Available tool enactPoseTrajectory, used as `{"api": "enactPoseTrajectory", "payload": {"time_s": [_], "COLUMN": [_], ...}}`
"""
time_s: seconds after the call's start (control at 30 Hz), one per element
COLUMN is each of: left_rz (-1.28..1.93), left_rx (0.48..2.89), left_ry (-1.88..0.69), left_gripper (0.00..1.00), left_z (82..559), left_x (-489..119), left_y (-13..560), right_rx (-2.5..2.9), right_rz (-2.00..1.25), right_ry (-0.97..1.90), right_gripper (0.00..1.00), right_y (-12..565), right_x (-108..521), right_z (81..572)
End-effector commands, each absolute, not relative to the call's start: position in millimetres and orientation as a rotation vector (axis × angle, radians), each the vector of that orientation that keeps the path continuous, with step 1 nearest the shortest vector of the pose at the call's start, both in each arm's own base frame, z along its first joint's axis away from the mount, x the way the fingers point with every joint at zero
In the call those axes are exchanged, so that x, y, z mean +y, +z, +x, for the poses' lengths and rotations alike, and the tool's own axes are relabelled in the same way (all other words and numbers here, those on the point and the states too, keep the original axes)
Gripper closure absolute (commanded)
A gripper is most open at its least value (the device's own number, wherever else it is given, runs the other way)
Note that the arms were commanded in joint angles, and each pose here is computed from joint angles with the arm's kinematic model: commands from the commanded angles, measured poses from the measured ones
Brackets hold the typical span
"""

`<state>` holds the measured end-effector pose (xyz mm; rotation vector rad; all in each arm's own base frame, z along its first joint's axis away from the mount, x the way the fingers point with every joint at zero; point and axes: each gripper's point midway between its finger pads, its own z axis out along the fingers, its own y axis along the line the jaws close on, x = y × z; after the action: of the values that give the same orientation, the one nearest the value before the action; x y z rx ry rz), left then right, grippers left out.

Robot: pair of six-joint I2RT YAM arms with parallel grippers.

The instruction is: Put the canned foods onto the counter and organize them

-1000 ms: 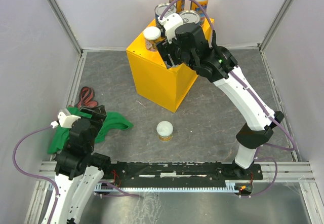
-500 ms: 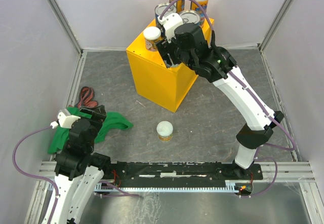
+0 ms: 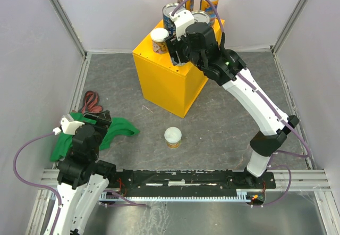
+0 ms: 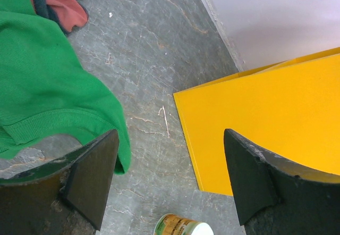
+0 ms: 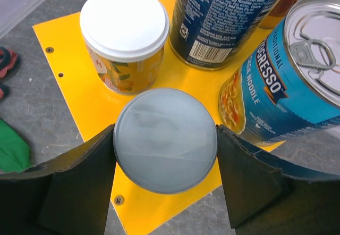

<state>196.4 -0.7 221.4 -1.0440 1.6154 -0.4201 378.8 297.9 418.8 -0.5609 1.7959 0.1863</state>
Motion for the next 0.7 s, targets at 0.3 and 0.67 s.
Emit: {"api": "enactPoseTrajectory", "payload": {"time_s": [0.3, 0.67], "left_rz": [-1.049, -1.047], "left_rx": [1.598, 1.598], "left_ry": [-0.414, -0.413], "left_gripper": [0.14, 0.14], "left_z": [197.6, 202.0], "left_x": [1.4, 0.2], "left_y": [225.6, 227.2], "right_rx": [1.794, 1.806], "right_rz": [-0.575, -0.600], "right_ry": [0.322, 0.292], "right_gripper": [0.43, 0.42], "right_y": [404.5, 391.6], "right_x": [335.6, 342.7], "right_z": [399.5, 410.0]}}
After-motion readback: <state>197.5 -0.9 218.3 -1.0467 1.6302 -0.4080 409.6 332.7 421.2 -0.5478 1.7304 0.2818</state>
